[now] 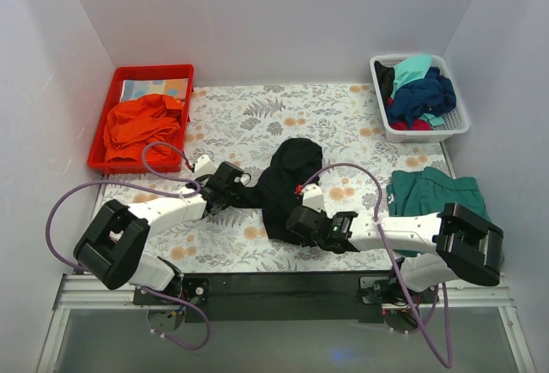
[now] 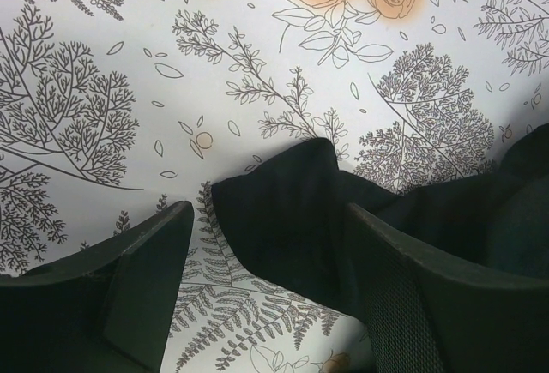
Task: Fold and stack the t-shirts
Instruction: Flatten out the tshirt
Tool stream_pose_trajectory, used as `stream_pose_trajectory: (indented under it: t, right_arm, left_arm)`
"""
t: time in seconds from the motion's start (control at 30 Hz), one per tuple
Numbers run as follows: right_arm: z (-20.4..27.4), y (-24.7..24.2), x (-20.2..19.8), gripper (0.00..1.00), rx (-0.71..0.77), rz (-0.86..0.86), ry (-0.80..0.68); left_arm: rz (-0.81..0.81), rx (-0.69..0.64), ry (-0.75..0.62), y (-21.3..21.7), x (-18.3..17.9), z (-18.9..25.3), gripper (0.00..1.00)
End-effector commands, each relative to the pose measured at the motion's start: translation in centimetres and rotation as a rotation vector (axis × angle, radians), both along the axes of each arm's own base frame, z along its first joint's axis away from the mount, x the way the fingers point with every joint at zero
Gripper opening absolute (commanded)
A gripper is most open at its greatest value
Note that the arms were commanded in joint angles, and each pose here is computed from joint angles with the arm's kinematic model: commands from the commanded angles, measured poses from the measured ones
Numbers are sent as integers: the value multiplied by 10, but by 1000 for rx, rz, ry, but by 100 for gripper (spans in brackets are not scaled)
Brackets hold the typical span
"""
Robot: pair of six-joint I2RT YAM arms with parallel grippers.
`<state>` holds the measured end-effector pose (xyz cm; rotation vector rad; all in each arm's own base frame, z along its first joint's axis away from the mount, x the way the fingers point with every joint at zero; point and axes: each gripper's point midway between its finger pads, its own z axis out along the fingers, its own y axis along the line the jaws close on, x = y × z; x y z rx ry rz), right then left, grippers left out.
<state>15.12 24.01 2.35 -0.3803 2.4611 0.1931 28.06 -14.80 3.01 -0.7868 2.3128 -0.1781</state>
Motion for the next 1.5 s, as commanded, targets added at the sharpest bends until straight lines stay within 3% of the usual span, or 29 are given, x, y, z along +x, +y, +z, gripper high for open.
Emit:
stream_pose_trajectory:
  t: [0.0,0.27,0.5,0.73,0.87,0.93,1.0,1.2,1.3,1.47]
  right_arm:
    - [22,10,1,46,-22,-27,-45]
    - [21,31,-3,47,-70,20,-68]
    - [-6,26,-8,54,-117,19,-28]
    - [-35,34,-22,52,-46,78,50]
    - [-46,26,-25,39,-48,58,106]
    - [-49,18,-28,15,-57,49,122]
    - [-51,10,-30,2,-69,24,131]
    - [-46,-21,-33,1,-133,-44,123]
    - [-18,-30,-19,1,-140,-95,37]
    - [70,-42,23,1,-115,-170,-236]
  left_arm:
    - [7,122,184,32,-46,-35,71]
    - [2,116,177,32,-47,-32,71]
    - [-3,112,173,32,-48,-31,71]
    - [4,109,166,35,-50,-28,71]
    - [11,113,169,38,-53,-27,71]
    - [15,110,162,38,-53,-25,71]
    - [16,111,159,40,-54,-25,72]
    - [16,113,159,40,-54,-25,72]
    - [7,117,155,39,-53,-23,72]
    - [-3,118,132,36,-45,-15,72]
